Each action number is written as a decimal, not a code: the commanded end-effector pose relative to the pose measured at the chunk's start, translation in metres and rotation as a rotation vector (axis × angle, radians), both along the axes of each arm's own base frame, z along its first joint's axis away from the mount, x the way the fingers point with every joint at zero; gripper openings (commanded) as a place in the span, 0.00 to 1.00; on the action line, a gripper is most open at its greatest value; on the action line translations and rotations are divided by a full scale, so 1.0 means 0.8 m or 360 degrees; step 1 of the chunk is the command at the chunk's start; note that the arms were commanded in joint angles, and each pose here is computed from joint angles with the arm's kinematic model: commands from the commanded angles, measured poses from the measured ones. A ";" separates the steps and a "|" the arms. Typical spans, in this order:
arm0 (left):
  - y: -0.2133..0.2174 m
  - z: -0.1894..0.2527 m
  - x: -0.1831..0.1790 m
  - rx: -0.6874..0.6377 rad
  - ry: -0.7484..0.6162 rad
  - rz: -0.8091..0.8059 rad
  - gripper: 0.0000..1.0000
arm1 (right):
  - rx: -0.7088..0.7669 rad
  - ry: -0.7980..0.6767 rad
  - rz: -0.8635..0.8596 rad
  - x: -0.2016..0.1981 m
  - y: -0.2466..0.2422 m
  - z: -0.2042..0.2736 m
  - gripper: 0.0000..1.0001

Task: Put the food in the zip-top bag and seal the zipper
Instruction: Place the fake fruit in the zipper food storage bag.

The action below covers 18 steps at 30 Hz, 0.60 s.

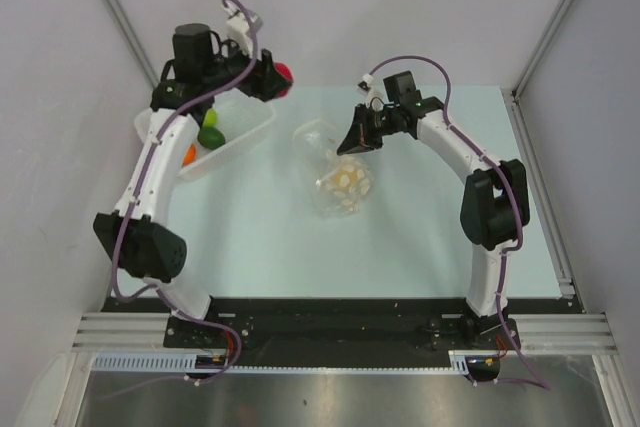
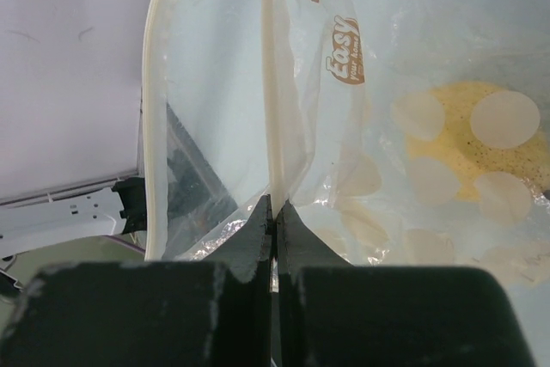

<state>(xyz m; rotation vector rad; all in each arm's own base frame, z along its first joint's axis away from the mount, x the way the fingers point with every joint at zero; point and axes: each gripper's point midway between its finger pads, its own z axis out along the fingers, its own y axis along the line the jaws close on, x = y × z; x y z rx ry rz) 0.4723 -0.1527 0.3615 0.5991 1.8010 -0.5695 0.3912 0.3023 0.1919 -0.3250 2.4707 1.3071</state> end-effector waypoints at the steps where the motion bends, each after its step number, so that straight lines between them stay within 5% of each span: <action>1: -0.092 -0.053 -0.079 -0.0117 0.0284 -0.0375 0.44 | 0.0097 -0.0185 0.0057 0.001 0.012 0.055 0.00; 12: -0.144 -0.137 -0.128 0.0006 0.0590 -0.0483 0.55 | 0.0170 -0.0231 0.0138 -0.016 0.020 0.075 0.00; 18: -0.139 -0.100 -0.152 -0.0016 0.0590 -0.0645 1.00 | 0.0257 -0.0292 0.0132 -0.013 0.027 0.093 0.00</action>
